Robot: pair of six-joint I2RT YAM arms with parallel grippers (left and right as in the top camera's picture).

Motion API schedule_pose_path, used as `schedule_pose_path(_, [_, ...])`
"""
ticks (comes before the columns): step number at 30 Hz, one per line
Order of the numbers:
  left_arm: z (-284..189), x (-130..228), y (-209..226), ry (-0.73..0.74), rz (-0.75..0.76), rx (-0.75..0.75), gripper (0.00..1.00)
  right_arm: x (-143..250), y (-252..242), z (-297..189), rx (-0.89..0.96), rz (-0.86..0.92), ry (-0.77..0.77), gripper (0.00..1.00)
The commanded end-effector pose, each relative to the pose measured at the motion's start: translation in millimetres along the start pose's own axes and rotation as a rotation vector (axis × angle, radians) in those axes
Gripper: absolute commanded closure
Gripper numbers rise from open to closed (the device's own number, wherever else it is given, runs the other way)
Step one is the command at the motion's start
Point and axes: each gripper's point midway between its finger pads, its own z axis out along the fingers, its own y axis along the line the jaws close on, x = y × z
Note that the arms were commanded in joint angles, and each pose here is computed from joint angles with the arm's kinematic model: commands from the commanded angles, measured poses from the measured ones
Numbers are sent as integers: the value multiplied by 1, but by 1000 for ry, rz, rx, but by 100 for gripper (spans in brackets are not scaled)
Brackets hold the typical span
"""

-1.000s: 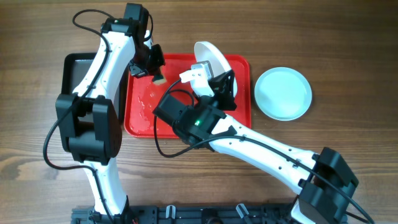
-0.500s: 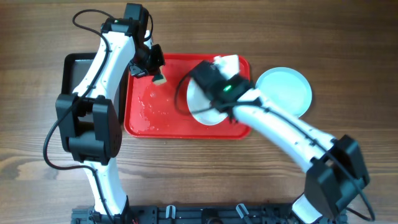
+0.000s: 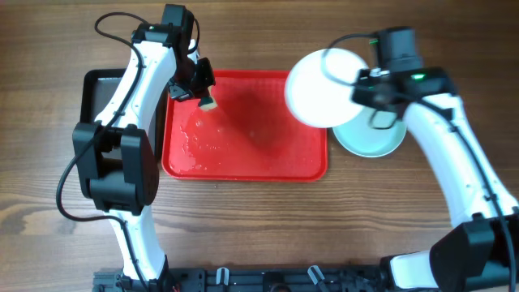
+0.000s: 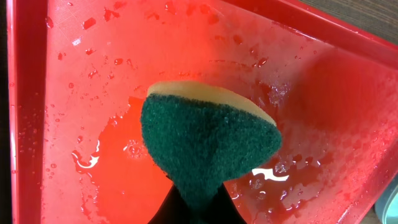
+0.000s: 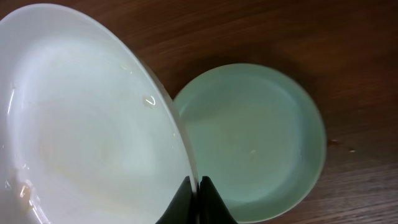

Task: Clean dirty plates on tray and stack at the side
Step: 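Carry the white plate right and stack it on the light-blue plates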

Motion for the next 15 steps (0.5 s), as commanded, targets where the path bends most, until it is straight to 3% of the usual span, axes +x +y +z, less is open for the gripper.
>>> schedule_pose_path(1, [7, 3, -2, 22, -11, 11, 96, -1, -37, 7, -13, 77, 27, 96])
schedule_pose_path(6, [7, 3, -2, 22, -11, 11, 96, 14, -82, 30, 24, 179, 60, 96])
schedule_pose_path(15, [7, 3, -2, 22, -11, 11, 96, 48, -98, 67, 26, 224, 84, 96])
